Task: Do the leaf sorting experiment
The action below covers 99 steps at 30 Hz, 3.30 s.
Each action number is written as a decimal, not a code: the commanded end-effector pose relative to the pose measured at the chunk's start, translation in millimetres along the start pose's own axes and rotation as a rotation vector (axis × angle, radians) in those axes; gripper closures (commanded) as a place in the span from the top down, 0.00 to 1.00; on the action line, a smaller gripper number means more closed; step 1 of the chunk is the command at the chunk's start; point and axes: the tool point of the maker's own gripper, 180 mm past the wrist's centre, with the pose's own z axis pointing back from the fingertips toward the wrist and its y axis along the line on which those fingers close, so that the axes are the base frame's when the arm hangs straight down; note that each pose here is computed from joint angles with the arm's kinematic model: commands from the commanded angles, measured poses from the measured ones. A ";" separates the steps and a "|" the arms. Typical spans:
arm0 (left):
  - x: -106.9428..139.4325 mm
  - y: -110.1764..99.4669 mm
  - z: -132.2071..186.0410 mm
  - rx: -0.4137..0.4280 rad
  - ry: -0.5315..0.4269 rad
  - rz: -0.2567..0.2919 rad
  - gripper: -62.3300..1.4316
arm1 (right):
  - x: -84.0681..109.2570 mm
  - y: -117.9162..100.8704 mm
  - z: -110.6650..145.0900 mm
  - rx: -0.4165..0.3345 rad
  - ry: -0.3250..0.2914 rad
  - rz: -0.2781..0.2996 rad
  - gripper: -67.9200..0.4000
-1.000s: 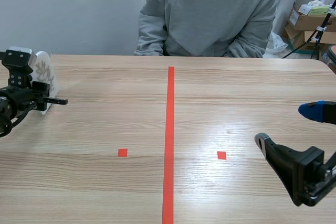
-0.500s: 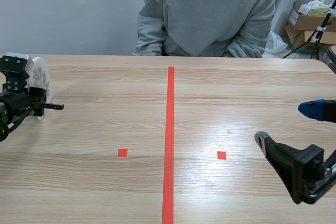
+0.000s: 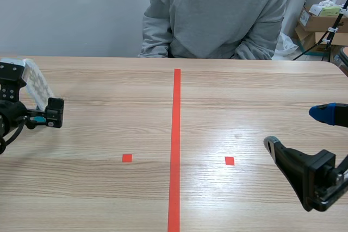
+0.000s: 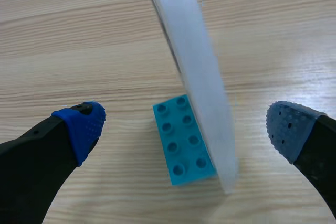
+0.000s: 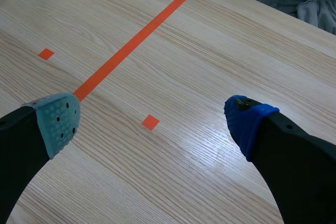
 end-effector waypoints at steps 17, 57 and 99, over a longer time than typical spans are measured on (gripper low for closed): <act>27.5 -86.7 147.4 -0.392 -0.163 -0.206 1.00 | 11.2 -4.3 -1.0 -0.009 -0.035 0.015 0.83; 69.8 -149.5 253.2 -0.720 -0.096 -0.086 1.00 | 11.2 -3.8 -1.0 -0.006 -0.035 0.015 0.83; 70.5 -149.3 252.7 -0.719 -0.098 -0.088 1.00 | 11.0 -3.7 -1.0 -0.006 -0.034 0.014 0.83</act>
